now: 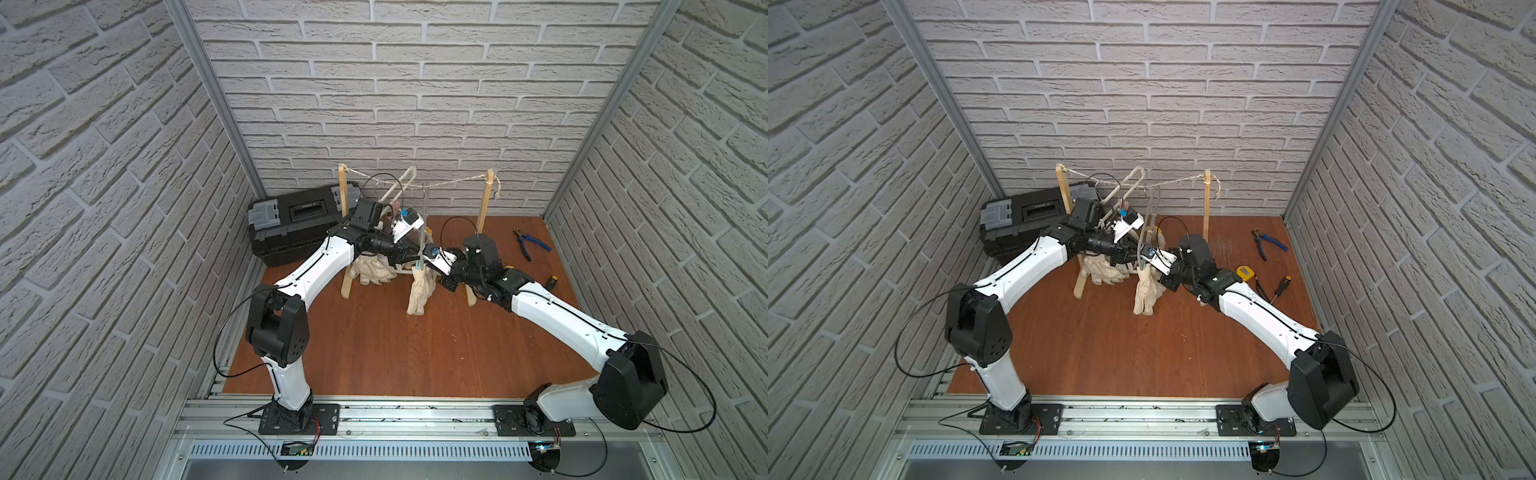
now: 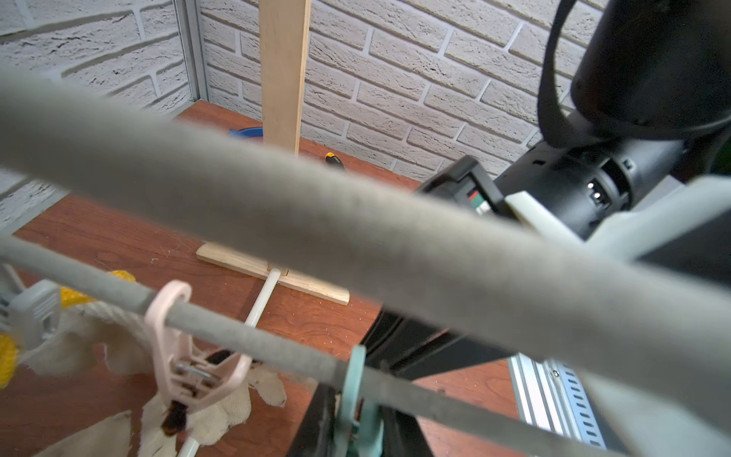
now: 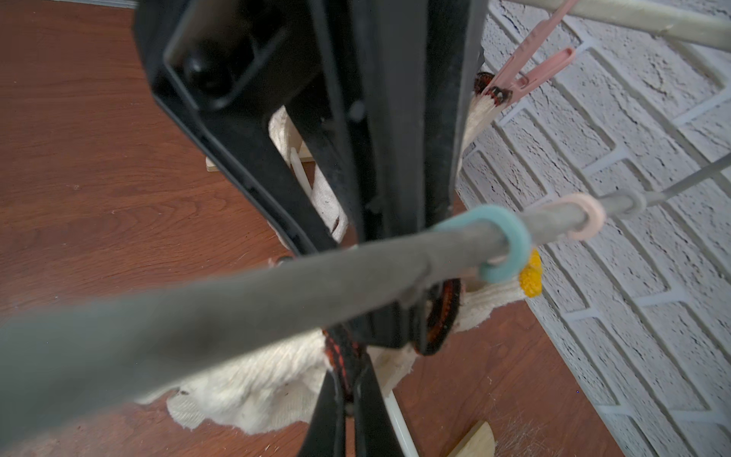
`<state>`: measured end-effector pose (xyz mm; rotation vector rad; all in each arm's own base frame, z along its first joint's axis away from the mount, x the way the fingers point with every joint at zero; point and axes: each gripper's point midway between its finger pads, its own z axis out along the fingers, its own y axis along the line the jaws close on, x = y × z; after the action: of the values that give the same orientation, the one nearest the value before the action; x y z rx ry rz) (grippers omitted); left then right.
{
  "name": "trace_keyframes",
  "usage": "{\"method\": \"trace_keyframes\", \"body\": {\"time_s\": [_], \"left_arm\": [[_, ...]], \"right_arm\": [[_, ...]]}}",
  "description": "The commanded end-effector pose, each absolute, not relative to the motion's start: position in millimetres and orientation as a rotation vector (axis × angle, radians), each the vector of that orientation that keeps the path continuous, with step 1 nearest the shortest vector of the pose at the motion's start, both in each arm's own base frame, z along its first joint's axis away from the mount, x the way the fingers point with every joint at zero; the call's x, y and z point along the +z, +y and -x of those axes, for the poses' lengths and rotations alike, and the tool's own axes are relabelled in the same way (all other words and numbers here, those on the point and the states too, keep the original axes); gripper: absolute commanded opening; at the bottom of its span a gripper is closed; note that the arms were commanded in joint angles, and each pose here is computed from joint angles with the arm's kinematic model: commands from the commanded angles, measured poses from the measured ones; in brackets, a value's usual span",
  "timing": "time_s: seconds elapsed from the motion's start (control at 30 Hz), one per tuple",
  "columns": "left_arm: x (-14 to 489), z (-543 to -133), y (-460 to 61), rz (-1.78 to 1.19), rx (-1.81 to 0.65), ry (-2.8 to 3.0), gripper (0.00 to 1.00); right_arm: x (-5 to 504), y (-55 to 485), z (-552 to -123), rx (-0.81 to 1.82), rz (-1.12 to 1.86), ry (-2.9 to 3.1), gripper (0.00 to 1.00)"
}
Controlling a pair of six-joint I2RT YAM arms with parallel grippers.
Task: Clip the gloves onto a hanger to dry
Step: Clamp the glove onto the hanger.
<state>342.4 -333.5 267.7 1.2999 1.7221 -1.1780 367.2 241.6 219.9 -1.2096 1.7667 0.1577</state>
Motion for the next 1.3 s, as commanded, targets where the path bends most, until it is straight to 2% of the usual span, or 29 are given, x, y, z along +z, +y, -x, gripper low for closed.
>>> {"method": "trace_keyframes", "body": {"time_s": [0.0,0.6,0.77,0.93,1.07,1.17,1.27], "left_arm": [[264,-343,-339,-1.286,-1.212,1.741,0.18],[246,-355,-332,-1.288,-1.081,1.810,0.20],[253,-353,-334,-1.274,-1.111,1.785,0.30],[259,-351,-333,-1.261,-1.119,1.779,0.48],[263,-352,-327,-1.248,-1.100,1.780,0.55],[264,-352,-320,-1.237,-1.055,1.806,0.60],[261,-351,-310,-1.237,-0.973,1.863,0.67]], "right_arm": [[245,252,-376,0.141,1.189,1.683,0.03],[276,255,-353,0.254,1.132,1.619,0.03],[261,254,-358,0.236,1.160,1.670,0.03],[255,253,-363,0.210,1.162,1.694,0.03],[252,251,-367,0.193,1.152,1.707,0.03],[247,247,-371,0.167,1.137,1.732,0.07],[244,242,-372,0.147,1.123,1.756,0.17]]}}
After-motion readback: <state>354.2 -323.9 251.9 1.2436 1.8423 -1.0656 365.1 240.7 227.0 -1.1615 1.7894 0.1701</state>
